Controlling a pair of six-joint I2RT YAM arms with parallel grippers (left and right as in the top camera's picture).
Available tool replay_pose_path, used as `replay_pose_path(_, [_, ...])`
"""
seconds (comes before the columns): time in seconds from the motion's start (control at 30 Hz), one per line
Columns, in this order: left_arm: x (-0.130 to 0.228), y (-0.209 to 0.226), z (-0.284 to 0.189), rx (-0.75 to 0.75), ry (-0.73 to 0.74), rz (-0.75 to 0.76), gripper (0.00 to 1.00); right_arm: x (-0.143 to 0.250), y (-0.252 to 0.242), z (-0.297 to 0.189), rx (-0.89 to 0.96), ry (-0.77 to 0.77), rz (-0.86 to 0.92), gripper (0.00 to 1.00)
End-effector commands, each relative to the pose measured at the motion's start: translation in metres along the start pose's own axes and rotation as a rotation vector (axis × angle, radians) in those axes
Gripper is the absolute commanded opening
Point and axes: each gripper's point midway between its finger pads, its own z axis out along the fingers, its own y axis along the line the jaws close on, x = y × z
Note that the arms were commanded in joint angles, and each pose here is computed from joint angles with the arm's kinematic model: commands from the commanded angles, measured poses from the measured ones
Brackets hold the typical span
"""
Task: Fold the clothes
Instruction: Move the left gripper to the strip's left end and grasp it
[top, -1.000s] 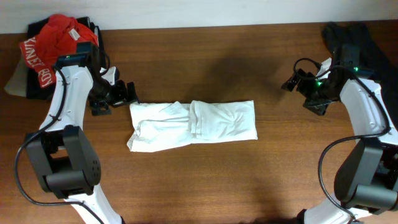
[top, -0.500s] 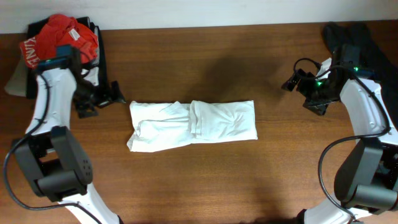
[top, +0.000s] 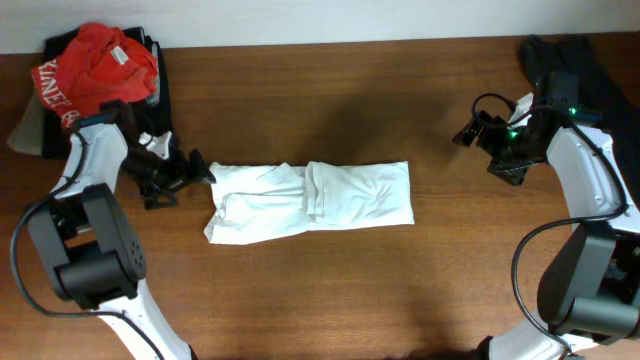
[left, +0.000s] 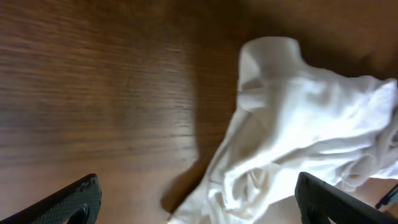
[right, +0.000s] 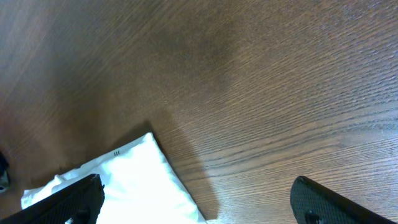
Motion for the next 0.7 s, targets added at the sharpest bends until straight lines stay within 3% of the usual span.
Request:
replay_pose_path(0.0, [0.003, -0.001, 0.010, 0.031, 0.019, 0.010, 0.99, -0.006, 0.003, -0.006, -0.002, -0.023, 0.000, 0.99])
replay_pose_path(0.3, [0.022, -0.009, 0.038, 0.147, 0.054, -0.007, 0.99, -0.006, 0.003, -0.006, -0.002, -0.023, 0.000, 0.99])
replay_pose_path(0.67, [0.051, -0.018, 0.074, 0.159, 0.115, 0.031, 0.99, -0.006, 0.003, -0.006, -0.002, -0.023, 0.000, 0.99])
